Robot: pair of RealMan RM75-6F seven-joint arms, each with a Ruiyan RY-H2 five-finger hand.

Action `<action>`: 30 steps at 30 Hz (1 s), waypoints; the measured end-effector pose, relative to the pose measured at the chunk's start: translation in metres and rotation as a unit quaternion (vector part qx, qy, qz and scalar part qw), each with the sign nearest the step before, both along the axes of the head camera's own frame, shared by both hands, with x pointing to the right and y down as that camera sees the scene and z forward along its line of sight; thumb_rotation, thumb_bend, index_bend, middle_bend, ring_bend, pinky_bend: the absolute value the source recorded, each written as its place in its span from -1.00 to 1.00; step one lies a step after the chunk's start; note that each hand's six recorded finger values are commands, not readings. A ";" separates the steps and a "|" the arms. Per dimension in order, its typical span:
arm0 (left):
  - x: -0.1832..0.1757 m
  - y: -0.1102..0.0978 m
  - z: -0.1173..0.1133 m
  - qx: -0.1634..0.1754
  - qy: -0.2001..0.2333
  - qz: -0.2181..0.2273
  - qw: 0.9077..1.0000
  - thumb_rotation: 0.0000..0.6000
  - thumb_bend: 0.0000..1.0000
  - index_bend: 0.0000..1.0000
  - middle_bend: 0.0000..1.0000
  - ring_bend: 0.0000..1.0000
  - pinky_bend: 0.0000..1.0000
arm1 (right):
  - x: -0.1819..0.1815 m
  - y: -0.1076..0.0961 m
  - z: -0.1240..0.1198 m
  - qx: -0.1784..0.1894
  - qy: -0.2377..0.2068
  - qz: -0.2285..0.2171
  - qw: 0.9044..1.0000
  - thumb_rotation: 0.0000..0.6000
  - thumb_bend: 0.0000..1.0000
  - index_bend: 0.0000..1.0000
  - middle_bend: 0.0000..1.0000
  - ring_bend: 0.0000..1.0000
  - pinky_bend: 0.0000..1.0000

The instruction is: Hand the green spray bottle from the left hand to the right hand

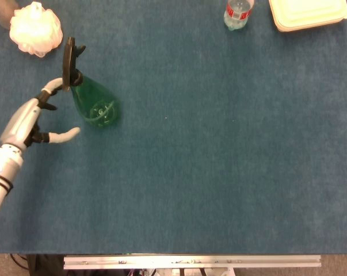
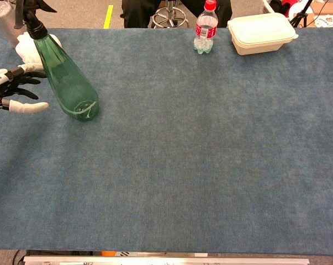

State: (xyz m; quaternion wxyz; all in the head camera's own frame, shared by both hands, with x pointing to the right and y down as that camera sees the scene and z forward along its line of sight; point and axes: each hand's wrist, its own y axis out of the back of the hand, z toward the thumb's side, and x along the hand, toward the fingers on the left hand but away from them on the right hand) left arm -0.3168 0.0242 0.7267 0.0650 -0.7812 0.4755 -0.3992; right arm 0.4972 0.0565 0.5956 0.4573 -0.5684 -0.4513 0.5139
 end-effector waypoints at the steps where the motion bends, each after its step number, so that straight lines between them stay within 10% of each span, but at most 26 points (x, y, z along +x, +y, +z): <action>1: 0.002 -0.001 0.001 -0.001 0.005 -0.001 1.000 0.65 -0.61 -1.00 -0.80 -0.81 -0.51 | 0.000 0.000 0.000 0.000 0.000 0.000 1.000 1.00 -0.45 -0.40 -0.19 -0.32 -0.54; 30: 0.040 -0.017 0.037 -0.004 0.056 -0.014 0.998 0.66 -0.66 -1.00 -1.00 -1.00 -0.59 | 0.002 0.002 -0.002 -0.003 0.001 0.001 1.000 1.00 -0.44 -0.39 -0.19 -0.32 -0.54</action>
